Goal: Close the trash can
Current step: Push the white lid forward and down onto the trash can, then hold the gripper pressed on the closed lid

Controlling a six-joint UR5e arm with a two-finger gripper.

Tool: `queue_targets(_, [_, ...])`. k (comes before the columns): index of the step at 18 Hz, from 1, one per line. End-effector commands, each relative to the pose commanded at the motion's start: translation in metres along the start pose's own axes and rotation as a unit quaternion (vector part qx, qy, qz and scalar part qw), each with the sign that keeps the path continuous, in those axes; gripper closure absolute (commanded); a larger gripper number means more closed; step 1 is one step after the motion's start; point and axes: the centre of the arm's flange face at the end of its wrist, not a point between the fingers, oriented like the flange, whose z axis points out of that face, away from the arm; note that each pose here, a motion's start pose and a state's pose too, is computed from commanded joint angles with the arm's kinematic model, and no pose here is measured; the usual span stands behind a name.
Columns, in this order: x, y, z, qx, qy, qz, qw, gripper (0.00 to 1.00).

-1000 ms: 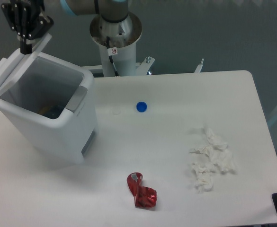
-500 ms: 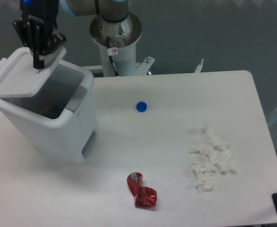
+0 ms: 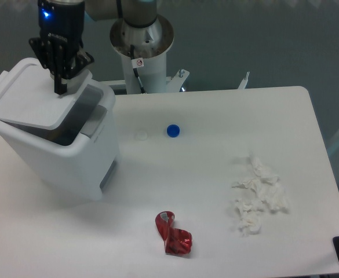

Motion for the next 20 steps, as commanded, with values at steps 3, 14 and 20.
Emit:
queue_targets(3, [-0.004,0.000,0.008,-0.010,-0.004,-0.002,0.9999,0.95])
queue_targets(14, [-0.013,-0.002,0.027,-0.022,-0.001,-0.005,0.9998,0.94])
queue_targets(20, [-0.016,-0.002,0.034,-0.026,0.002,-0.006,0.9996,0.93])
